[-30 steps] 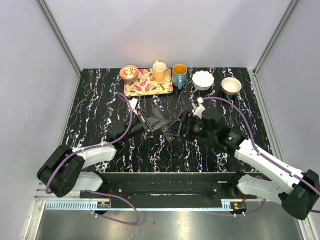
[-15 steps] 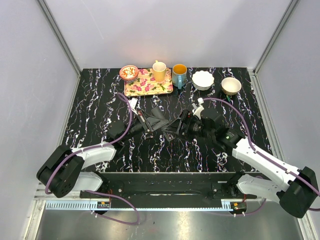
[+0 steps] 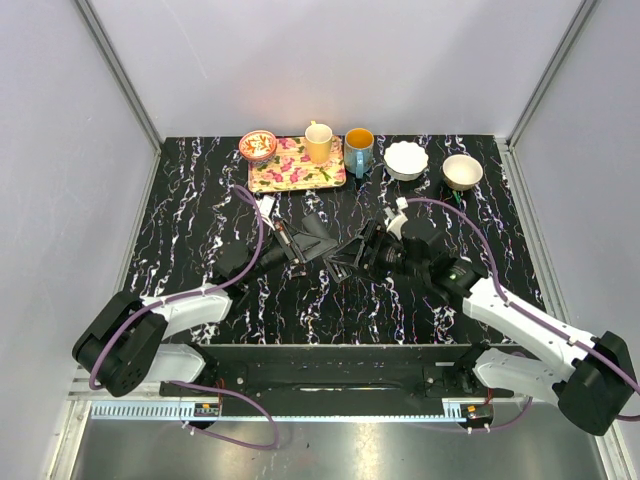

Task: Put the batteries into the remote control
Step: Load the battery into the remote control.

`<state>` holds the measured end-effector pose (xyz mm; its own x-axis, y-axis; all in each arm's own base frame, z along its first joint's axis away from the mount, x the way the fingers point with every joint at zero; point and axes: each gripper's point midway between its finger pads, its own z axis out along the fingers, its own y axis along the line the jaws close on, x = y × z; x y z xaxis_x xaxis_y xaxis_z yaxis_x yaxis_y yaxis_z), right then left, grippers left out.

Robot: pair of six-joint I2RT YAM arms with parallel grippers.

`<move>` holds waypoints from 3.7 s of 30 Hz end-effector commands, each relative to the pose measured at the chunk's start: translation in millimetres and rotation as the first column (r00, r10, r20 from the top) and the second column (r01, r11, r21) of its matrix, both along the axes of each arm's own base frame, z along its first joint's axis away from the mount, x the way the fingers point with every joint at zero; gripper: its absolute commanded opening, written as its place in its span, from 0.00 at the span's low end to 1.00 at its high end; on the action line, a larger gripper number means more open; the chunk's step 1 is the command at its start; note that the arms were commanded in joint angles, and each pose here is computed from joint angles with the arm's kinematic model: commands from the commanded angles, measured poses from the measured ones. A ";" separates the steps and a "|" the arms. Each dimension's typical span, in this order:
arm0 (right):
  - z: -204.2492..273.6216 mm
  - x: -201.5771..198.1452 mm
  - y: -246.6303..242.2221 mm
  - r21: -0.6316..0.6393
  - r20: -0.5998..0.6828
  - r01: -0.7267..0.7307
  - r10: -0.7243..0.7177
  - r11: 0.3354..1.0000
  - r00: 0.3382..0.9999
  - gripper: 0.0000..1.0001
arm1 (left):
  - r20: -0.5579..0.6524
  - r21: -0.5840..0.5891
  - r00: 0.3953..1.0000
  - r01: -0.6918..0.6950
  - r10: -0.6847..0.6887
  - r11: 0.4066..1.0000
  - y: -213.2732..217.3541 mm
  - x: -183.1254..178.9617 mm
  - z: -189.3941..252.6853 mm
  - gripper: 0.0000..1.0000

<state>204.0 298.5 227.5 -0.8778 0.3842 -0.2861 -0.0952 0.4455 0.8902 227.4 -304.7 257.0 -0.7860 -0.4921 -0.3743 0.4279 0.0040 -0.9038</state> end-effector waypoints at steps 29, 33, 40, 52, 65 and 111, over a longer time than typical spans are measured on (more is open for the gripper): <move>69.5 -13.4 -42.8 -0.466 0.359 -0.034 0.224 0.884 0.906 0.56 | 0.029 -0.026 1.000 -0.008 0.009 1.000 -5.0 9.7 19.8 0.00; 64.9 -12.9 -27.9 -0.606 0.384 -0.001 0.293 0.796 0.876 0.56 | -0.002 -0.009 1.000 -0.006 0.006 1.000 -8.2 13.0 14.9 0.00; 52.8 0.2 -13.8 -0.663 0.393 0.049 0.292 0.747 0.872 0.50 | -0.017 0.000 1.000 -0.003 0.003 1.000 -9.6 14.2 13.0 0.00; 48.3 8.1 -1.1 -0.660 0.416 0.065 0.292 0.749 0.861 0.43 | -0.022 0.001 1.000 0.012 -0.012 1.000 -10.6 12.2 13.6 0.00; 36.4 13.7 10.3 -0.676 0.403 0.050 0.312 0.735 0.861 0.37 | -0.022 0.008 1.000 0.017 -0.017 1.000 -11.5 11.4 12.9 0.00; 4.5 11.5 15.5 -0.703 0.349 0.009 0.333 0.711 0.876 0.00 | -0.044 0.006 0.999 0.013 -0.012 1.000 -10.5 12.2 11.3 0.00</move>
<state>216.1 308.4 231.0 -0.6345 -0.2221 -0.7403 -0.5076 0.8421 0.1824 241.4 -312.6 226.3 -0.8342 -0.4607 -0.3031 0.2904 0.1004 -0.9516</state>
